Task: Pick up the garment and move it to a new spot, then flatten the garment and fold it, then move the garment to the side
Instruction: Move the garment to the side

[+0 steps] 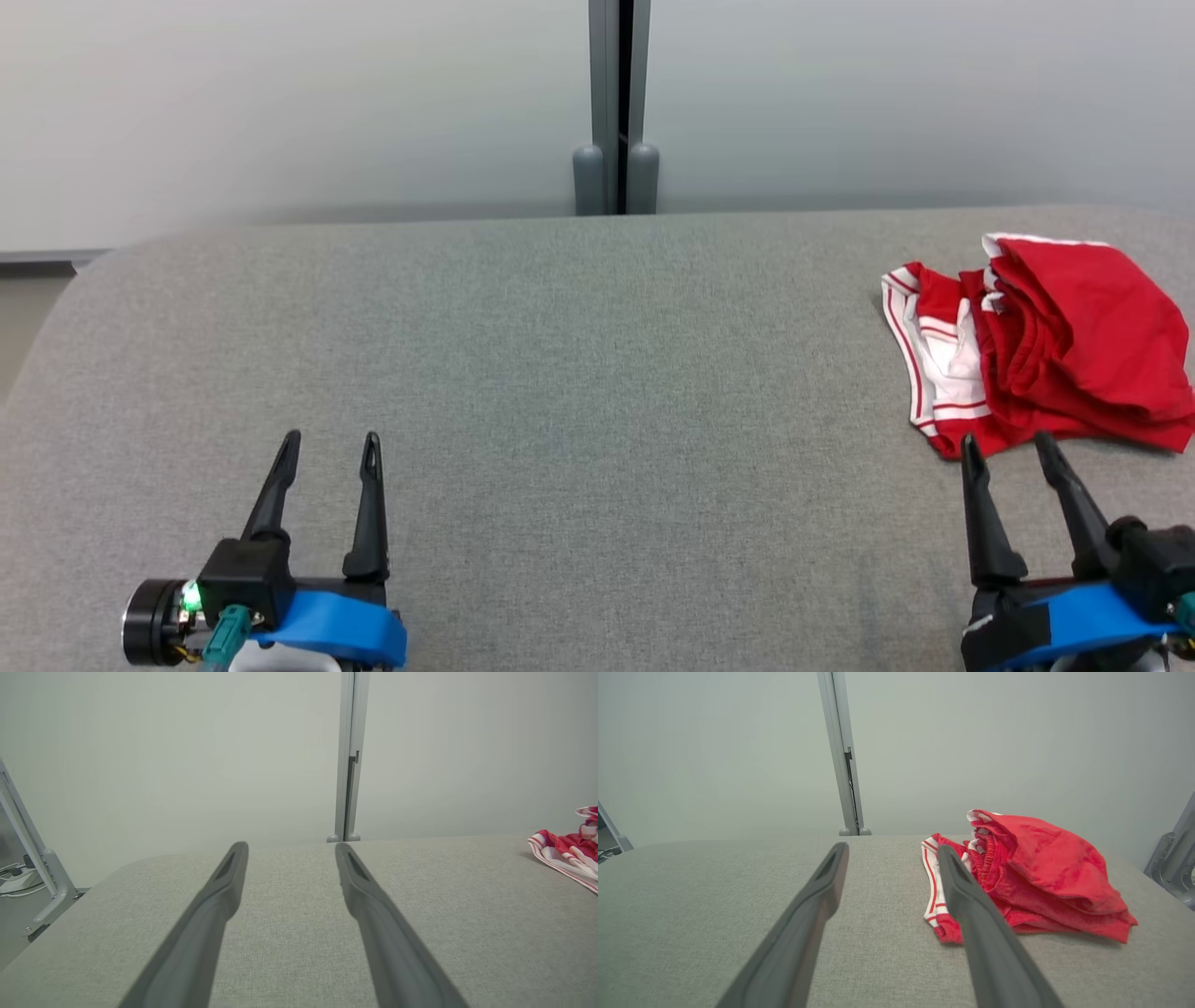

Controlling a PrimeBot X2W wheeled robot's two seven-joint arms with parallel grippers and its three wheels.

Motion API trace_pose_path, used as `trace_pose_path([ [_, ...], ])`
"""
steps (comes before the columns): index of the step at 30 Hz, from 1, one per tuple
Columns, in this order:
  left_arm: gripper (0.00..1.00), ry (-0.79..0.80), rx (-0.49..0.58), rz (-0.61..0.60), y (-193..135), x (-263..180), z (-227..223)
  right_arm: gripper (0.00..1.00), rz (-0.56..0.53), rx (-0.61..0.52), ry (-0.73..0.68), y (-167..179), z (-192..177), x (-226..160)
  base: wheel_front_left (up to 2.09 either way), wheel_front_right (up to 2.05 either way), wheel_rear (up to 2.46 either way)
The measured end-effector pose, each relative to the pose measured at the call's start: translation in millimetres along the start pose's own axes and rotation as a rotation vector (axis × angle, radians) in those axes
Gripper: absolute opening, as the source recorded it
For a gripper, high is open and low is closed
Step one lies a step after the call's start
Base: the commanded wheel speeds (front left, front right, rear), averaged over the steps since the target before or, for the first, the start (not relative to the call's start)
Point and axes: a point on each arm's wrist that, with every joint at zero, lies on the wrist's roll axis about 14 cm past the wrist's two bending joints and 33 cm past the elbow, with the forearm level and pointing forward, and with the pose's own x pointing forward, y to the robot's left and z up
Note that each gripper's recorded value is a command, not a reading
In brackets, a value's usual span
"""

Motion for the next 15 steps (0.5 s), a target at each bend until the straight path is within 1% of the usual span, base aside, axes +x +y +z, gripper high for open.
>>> trace_pose_path([
  [9,1.00,0.019,-0.001,-0.006,-1.9,-21.7,-5.5,1.00,-0.014,0.001,0.043,-3.5,-0.6,-32.4,0.00,0.00,0.00],
  [15,1.00,0.055,0.001,-0.015,-2.6,-29.0,-15.8,1.00,-0.022,0.008,0.049,-5.7,0.3,-40.7,0.00,0.00,0.00],
])
